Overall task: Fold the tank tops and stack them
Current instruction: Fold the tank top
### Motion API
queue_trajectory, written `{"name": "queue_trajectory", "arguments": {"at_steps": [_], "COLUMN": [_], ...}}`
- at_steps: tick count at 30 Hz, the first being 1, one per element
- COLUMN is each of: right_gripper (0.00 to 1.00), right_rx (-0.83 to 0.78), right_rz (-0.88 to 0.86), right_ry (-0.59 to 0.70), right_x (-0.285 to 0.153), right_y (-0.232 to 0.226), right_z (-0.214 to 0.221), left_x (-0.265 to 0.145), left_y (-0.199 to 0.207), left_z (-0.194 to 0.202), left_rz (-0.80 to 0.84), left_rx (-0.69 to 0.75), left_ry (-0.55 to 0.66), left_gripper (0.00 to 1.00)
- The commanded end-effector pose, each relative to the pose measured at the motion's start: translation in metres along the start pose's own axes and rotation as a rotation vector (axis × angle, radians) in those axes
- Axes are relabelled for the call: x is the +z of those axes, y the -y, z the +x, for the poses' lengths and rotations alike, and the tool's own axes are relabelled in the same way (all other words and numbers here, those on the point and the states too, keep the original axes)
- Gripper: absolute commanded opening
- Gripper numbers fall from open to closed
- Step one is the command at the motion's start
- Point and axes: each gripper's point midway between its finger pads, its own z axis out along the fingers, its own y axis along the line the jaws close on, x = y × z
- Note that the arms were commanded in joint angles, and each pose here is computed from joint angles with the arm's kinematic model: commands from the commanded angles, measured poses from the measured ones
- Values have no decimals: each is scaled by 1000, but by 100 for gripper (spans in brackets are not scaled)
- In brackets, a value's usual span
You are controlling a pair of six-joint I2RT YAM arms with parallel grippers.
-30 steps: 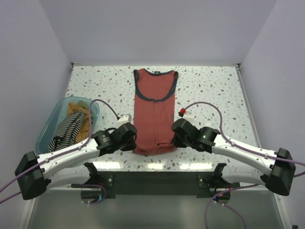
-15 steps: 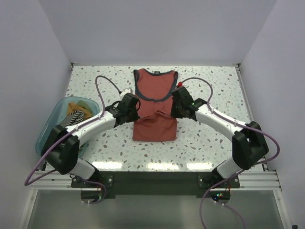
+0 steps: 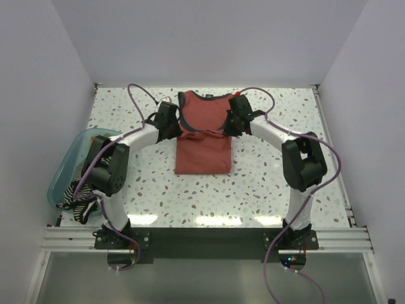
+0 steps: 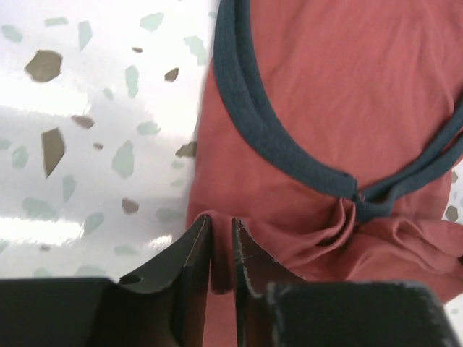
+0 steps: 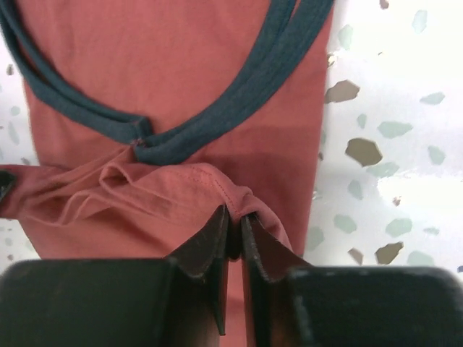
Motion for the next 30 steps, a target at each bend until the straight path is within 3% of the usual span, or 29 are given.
{"name": "queue_trajectory", "arguments": {"at_steps": [1,5,6,8,11,17,23,30], "right_gripper": [15,39,52,62,64,64,56,52], "right_rx": [17,41,47,48,39,-94,-181,-189], "right_rz": [-37,-10,6,6,-10,5,-88,-10], "right_ry": [39,55,65,91,134,138,71,27], "right_x": [3,0,-3,-14,-32,-33,-6,34], "right_y": [-5,8,13,13,7,-26,-64,-51], "right_z": [-25,-33,-36,-39,-45,-22,-4,-4], "left_x": [15,16,15,1,-18,-38,-48,-36], "left_y": [24,24,20,17,3,2,27,13], "left_z": [-33,-47,-49,-59,-65,-32,27,89], "left_rz": [130,174,155,141,71,71,137,68], "left_rx": [19,-11,-15,-25,-74,-130,-126,-149], "left_ry": [83,95,97,136,175,123,27,-70], "left_gripper": [25,52,60,64,66,56,31,15]}}
